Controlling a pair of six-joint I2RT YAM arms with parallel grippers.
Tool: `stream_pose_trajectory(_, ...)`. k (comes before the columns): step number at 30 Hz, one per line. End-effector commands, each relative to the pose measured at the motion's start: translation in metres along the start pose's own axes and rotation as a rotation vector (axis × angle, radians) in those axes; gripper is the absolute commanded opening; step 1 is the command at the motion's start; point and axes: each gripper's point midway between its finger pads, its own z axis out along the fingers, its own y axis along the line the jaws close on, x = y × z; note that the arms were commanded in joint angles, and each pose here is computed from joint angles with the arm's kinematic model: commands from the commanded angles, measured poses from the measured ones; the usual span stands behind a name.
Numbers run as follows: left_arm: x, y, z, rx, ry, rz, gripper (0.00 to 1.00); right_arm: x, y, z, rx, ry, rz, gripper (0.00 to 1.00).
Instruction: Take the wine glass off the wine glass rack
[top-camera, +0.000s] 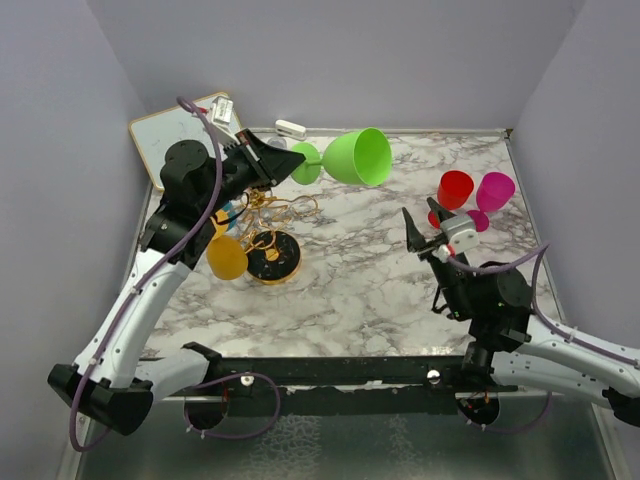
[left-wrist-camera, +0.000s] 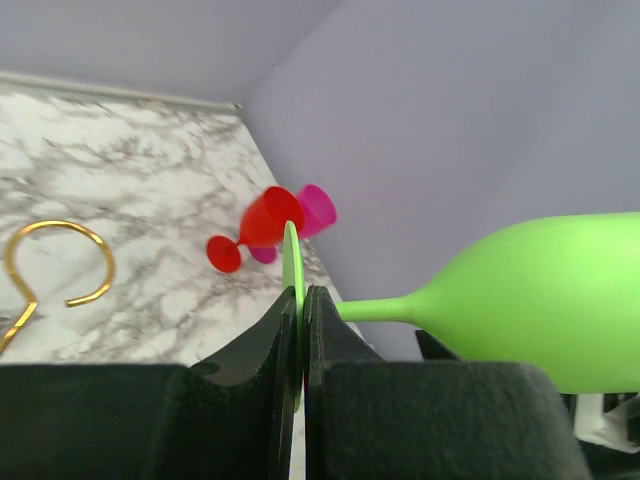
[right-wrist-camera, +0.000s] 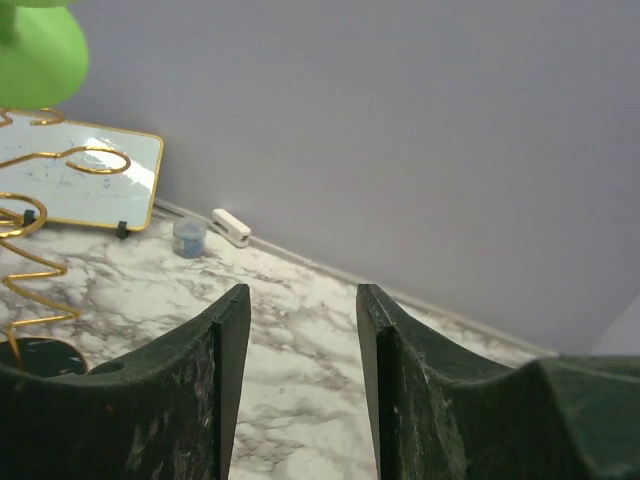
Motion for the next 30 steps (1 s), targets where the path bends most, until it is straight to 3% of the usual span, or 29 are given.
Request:
stream_pose_trajectory(1, -0.036, 0.017, -0.022, -0.162, -0.177, 0.152, 0.0, 0.017, -0.014, -0.003, 0.133, 0.212, 0.197, 0.45)
stream_pose_trajectory(8, -0.045, 0.025, -0.048, -0.267, -0.23, 0.232, 0.0, -0.016, -0.03, 0.065, 0.168, 0.263, 0.196, 0.45)
stream_pose_trajectory(12, -0.048, 0.024, -0.058, -0.286, -0.248, 0.254, 0.0, 0.007, -0.04, 0.12, 0.112, 0.364, 0.263, 0.45)
stream_pose_trajectory(16, -0.052, 0.024, -0.062, -0.305, -0.25, 0.281, 0.0, 0.03, -0.035, 0.156, -0.084, 0.51, 0.437, 0.4)
stream_pose_trajectory(24, -0.05, 0.016, -0.041, -0.242, -0.189, 0.324, 0.0, -0.036, -0.013, 0.142, -0.467, 0.351, 0.665, 0.37)
stream_pose_trajectory(30, -0.047, 0.013, -0.031, -0.198, -0.161, 0.331, 0.0, -0.081, -0.021, 0.125, -0.531, 0.266, 0.712, 0.54)
